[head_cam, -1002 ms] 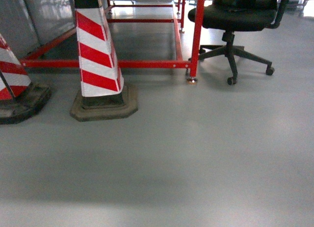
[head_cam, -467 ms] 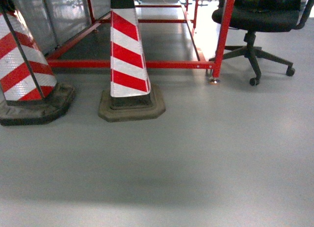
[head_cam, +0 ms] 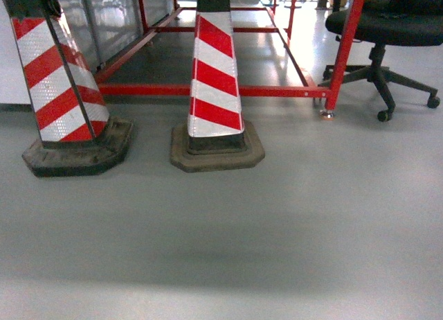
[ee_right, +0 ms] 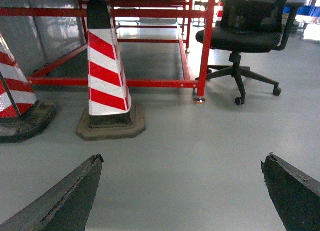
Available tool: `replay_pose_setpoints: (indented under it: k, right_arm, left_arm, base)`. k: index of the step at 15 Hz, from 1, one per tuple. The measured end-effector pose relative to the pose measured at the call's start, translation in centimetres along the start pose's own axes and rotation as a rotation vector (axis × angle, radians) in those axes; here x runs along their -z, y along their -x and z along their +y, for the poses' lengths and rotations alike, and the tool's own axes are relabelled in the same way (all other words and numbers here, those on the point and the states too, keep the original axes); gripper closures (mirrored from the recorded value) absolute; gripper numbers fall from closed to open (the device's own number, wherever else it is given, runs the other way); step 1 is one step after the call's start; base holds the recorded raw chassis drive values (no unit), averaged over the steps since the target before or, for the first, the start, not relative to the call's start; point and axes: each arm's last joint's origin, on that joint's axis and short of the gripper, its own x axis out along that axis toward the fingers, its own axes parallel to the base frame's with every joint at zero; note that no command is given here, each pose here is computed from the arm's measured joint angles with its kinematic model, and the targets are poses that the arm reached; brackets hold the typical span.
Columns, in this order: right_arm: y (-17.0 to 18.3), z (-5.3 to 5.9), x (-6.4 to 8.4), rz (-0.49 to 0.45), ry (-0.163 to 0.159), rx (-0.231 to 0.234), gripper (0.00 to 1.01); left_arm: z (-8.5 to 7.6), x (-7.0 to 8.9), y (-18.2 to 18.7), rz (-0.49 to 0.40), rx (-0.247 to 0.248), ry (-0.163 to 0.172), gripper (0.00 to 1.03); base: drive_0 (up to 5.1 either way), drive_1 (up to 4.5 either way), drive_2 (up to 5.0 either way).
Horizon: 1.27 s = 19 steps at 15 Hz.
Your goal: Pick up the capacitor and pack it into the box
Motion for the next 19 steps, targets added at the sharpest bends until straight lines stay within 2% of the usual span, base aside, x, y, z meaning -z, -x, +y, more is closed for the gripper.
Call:
replay_pose_setpoints:
  k: [5,19]
  right_arm:
    - [0.00,0.00,0.00,0.000,0.000,0.000,0.03]
    - [0.00,-0.01,-0.01,-0.001,0.000,0.003,0.03]
  left_arm:
    - [0.00,0.02,0.00,0.002,0.002,0.000,0.60]
    - [-0.01,-0.03,0.00,-0.003,0.003,0.000,0.60]
  base:
    - [0.0,0.00,0.0]
    - [0.0,3.86,-3.9]
